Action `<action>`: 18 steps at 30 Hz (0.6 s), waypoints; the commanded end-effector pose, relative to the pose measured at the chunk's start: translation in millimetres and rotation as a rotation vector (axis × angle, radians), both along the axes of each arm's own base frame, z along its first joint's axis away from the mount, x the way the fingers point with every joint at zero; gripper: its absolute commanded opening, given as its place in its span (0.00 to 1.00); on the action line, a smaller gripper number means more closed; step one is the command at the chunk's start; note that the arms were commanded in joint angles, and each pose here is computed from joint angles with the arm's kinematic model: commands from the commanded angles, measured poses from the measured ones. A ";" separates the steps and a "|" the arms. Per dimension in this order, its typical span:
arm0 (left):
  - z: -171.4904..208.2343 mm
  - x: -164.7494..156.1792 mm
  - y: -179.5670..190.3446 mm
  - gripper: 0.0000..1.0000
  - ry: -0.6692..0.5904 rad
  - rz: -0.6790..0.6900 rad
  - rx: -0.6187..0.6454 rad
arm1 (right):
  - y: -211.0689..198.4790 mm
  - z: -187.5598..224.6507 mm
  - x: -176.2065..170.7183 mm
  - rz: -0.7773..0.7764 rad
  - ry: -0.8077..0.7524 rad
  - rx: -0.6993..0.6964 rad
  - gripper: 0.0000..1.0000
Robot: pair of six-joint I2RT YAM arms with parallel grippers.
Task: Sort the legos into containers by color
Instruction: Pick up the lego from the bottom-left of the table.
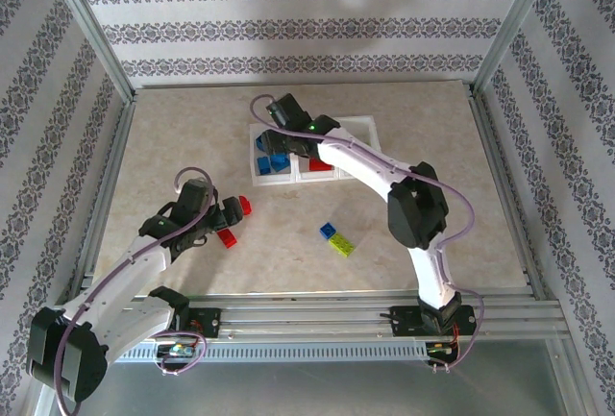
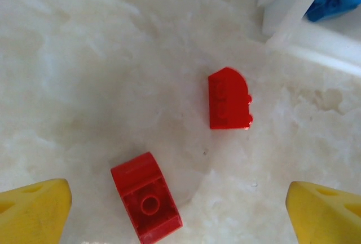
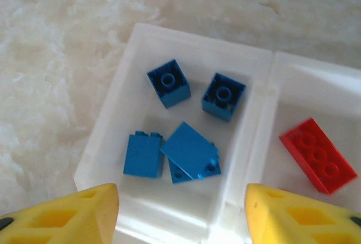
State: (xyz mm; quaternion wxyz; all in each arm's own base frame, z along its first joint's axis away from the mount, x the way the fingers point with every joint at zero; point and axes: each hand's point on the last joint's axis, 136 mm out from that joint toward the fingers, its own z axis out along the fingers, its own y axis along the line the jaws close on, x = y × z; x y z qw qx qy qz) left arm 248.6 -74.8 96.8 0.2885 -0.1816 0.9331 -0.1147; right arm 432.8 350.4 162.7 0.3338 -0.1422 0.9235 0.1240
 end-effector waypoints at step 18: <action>-51.2 -26.7 5.0 0.88 0.250 -0.010 0.208 | -112.8 -0.3 -85.1 -0.240 -0.015 -0.060 0.98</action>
